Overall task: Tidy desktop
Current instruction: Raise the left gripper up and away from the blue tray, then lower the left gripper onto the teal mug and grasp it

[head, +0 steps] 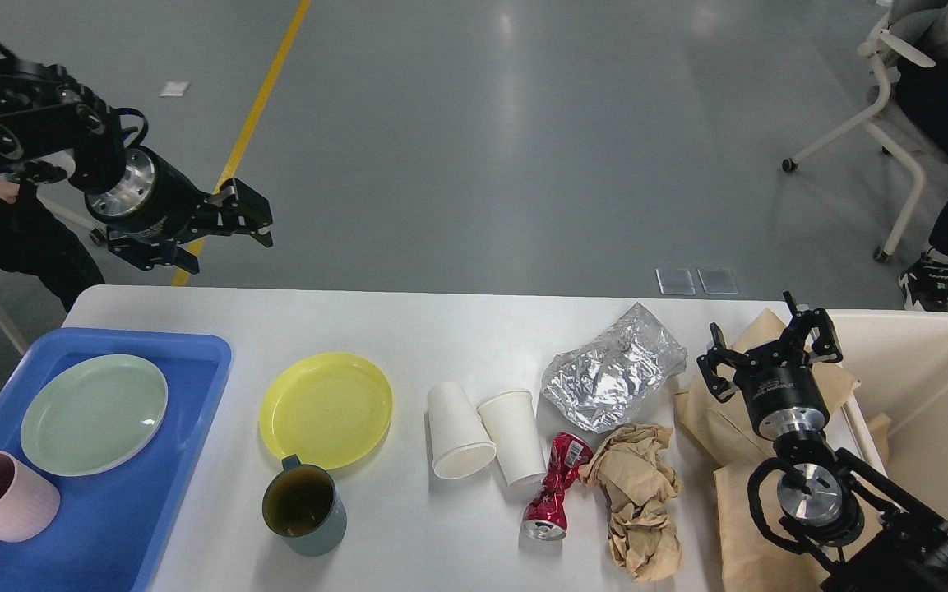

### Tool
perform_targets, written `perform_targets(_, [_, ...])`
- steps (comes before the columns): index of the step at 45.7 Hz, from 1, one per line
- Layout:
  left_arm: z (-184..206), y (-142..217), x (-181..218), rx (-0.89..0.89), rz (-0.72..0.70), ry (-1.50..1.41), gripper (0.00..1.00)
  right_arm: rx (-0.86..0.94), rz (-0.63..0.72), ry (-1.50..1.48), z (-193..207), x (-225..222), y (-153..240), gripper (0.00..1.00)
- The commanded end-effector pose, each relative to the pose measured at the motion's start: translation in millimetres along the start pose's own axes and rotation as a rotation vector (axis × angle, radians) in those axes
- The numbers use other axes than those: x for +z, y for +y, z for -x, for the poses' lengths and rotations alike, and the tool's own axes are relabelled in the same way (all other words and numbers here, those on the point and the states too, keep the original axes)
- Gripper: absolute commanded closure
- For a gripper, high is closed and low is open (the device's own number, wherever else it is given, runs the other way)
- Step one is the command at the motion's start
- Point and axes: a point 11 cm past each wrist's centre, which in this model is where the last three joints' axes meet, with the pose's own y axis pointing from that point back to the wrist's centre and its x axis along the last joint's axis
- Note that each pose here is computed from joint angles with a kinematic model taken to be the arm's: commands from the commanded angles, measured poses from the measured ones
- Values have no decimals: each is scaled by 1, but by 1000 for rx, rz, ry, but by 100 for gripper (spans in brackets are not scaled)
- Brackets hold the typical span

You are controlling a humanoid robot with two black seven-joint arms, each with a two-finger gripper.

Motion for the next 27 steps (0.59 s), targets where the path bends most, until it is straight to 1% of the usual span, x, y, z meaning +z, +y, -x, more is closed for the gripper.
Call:
perform_targets(1, [40, 25, 46, -97, -62, -159, 3, 0, -1, 0, 0, 0, 0, 0])
perform_targets(6, [80, 54, 78, -148, -96, -253, 4, 0, 1, 0, 0, 0, 0, 0])
perform_targets(14, [124, 104, 95, -144, -157, -285, 4, 0, 1, 0, 0, 0, 0, 0])
perform_targets(19, [147, 128, 99, -138, -132, -293, 4, 0, -1, 0, 0, 0, 0, 0])
perform_targets(22, [148, 135, 99, -134, -130, -288, 4, 1, 1, 1, -1, 0, 0, 0])
perform_targets(27, [139, 133, 83, -109, -159, -224, 3, 0, -1, 0, 0, 0, 0, 0])
